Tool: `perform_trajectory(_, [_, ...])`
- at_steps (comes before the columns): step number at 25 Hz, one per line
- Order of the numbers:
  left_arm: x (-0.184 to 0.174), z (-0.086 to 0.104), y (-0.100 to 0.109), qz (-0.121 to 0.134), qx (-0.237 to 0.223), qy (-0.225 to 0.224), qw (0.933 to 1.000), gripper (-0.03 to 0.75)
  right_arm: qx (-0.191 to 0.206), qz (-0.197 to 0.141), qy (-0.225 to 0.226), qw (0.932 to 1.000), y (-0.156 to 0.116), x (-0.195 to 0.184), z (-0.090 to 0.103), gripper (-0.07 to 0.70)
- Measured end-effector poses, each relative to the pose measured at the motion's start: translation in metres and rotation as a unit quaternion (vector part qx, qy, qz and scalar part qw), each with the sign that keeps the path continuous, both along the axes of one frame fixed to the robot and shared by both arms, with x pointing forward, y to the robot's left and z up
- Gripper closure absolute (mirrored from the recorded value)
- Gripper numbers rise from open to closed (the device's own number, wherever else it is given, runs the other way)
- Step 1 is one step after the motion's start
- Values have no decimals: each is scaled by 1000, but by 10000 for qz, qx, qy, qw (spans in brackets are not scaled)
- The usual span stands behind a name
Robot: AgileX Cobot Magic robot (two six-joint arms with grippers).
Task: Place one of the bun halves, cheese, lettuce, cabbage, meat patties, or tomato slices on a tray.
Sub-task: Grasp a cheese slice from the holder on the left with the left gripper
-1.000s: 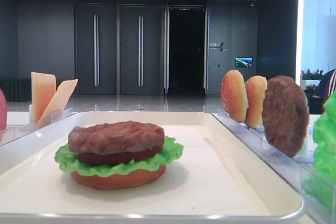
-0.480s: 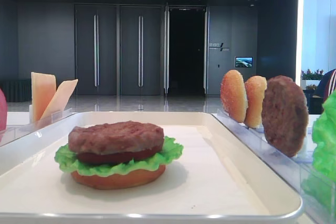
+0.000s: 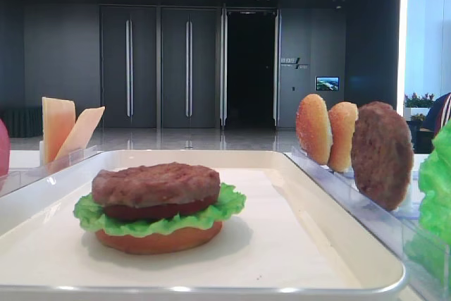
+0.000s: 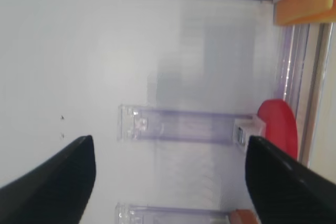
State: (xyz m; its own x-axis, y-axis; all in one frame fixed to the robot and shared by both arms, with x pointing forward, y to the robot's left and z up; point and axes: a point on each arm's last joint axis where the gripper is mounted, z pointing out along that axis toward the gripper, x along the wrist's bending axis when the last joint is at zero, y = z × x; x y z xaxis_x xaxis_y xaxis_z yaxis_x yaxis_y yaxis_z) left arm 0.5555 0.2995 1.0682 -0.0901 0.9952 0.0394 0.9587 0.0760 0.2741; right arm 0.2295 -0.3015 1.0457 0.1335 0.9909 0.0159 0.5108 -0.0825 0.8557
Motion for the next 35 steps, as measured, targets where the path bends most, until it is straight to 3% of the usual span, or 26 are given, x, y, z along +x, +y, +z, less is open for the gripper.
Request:
perform_trajectory(11, [52,17,-1,48,22,-125,9999,24,0,0,0,10000,0,0,0,44])
perform_trajectory(18, [81,10,-1,120,4,-126,9998,24,0,0,0,10000,0,0,0,44])
perform_trajectory(26, [116,-11,-3,290,-62,-93,9995,24,0,0,0,10000,0,0,0,44])
perform_trajectory(35, [135,-11,-7,305,-318,-273,9987,24,0,0,0,10000,0,0,0,44])
